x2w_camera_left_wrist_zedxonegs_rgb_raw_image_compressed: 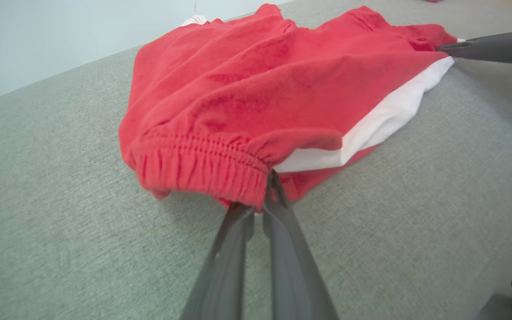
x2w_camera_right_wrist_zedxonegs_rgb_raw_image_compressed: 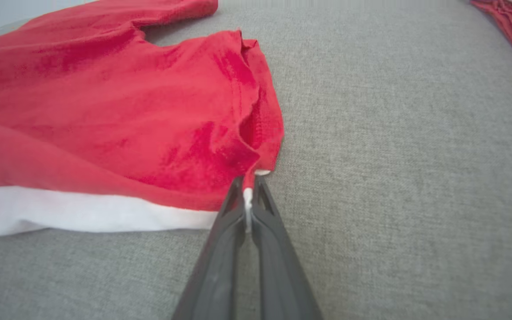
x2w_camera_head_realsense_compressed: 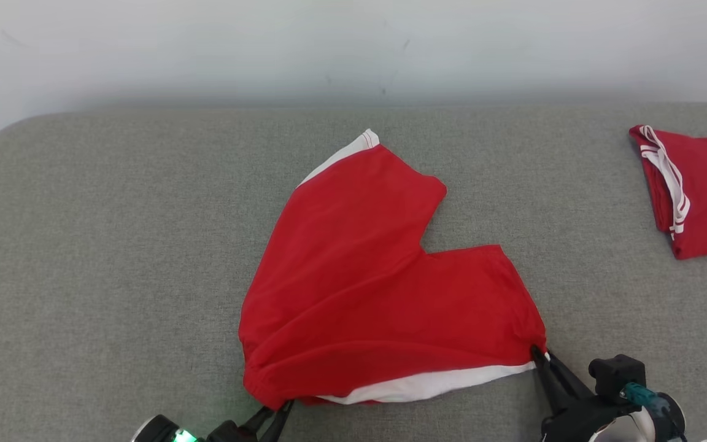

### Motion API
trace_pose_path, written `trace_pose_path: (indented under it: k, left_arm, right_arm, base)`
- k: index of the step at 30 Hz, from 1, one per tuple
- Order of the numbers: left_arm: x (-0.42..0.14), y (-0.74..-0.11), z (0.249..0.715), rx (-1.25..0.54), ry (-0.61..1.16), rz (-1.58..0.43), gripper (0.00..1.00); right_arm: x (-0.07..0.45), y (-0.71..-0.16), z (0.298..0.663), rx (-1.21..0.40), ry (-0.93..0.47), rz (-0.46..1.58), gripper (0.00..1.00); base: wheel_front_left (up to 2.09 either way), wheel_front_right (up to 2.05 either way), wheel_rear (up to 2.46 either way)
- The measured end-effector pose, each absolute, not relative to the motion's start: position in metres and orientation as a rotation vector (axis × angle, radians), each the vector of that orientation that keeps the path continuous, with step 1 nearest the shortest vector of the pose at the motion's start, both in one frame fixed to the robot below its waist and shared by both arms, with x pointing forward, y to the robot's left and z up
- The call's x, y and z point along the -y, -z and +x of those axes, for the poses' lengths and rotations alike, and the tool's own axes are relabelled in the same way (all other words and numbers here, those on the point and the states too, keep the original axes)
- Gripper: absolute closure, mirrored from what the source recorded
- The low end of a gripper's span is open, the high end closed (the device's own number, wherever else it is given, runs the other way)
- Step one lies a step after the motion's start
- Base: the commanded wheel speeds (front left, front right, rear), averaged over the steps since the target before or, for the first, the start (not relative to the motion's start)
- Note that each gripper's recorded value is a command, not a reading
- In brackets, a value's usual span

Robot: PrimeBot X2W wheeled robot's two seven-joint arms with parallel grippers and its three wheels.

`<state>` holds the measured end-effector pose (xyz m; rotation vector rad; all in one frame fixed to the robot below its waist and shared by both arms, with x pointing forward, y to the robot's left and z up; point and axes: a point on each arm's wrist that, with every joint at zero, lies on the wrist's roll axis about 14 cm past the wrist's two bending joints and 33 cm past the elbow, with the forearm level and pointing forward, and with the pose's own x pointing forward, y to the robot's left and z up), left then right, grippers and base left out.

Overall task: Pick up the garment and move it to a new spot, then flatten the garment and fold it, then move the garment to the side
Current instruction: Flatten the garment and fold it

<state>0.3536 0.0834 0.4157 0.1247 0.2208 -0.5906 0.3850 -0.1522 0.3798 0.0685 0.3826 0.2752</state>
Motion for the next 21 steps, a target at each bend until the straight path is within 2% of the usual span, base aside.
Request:
trace_pose_path:
  k: [11,16,21]
  left_arm:
    - [-0.083,-0.476,0.37,-0.037,0.598,0.104,1.0]
    - [-0.078,-0.52,0.403,0.091,0.673,0.201,1.0]
    - [-0.072,-0.572,0.451,0.201,0.729,0.278,1.0]
  right_arm:
    - [0.157,-0.445,0.407,-0.168,-0.292,0.068,1.0]
    - [0.154,-0.489,0.438,-0.051,-0.325,0.044,1.0]
    - [0.15,-0.546,0.487,0.071,-0.345,0.032,1.0]
  base:
    - [0.0,0.0,0.0]
    - [0.0,0.0,0.0]
    - [0.0,0.0,0.0]
